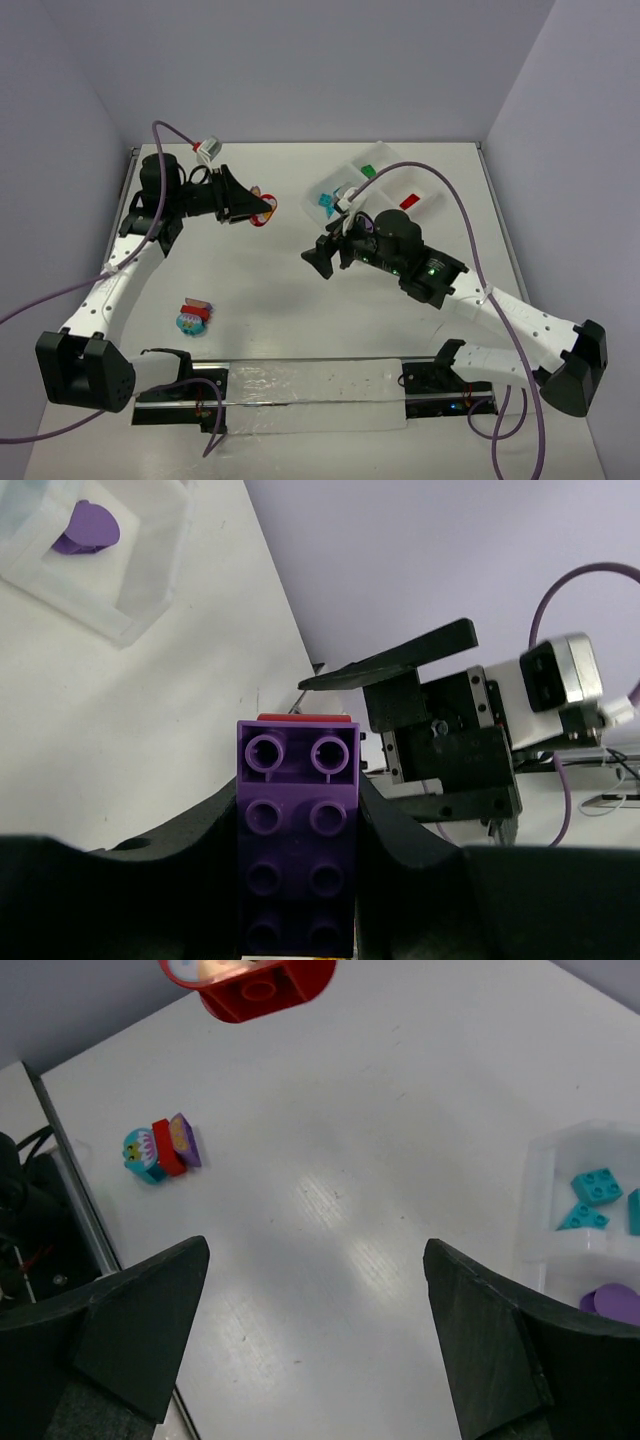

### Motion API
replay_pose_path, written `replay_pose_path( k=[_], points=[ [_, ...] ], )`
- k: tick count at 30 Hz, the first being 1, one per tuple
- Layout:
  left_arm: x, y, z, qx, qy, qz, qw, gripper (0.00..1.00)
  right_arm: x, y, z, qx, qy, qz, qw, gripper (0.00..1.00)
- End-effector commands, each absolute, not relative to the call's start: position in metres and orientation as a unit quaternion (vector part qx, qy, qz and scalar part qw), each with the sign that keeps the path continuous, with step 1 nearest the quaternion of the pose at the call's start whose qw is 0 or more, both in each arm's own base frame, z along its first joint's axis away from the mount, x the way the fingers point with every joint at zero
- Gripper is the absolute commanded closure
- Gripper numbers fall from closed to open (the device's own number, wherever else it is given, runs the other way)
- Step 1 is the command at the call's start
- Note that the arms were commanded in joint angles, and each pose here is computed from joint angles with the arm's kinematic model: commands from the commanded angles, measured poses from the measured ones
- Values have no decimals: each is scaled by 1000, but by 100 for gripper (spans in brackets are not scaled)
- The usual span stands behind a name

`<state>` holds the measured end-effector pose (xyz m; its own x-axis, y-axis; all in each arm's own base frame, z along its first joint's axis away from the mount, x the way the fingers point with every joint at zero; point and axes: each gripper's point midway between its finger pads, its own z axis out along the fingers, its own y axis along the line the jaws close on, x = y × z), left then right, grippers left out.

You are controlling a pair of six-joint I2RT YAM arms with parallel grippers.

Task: Sort the legos into containers by color

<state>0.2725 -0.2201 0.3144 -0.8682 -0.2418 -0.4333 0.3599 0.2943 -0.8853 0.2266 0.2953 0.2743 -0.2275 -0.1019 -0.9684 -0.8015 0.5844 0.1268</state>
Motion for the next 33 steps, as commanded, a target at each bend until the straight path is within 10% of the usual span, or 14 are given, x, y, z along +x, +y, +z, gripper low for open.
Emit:
replay_pose_path(
  k=[1, 33],
  points=[
    [279, -225, 318, 30, 753, -607, 251, 100, 243, 309, 306, -331, 659, 296, 607, 4],
    [283, -229, 263, -6, 780, -599, 182, 100, 277, 398, 301, -359, 626, 315, 616, 1]
  ],
)
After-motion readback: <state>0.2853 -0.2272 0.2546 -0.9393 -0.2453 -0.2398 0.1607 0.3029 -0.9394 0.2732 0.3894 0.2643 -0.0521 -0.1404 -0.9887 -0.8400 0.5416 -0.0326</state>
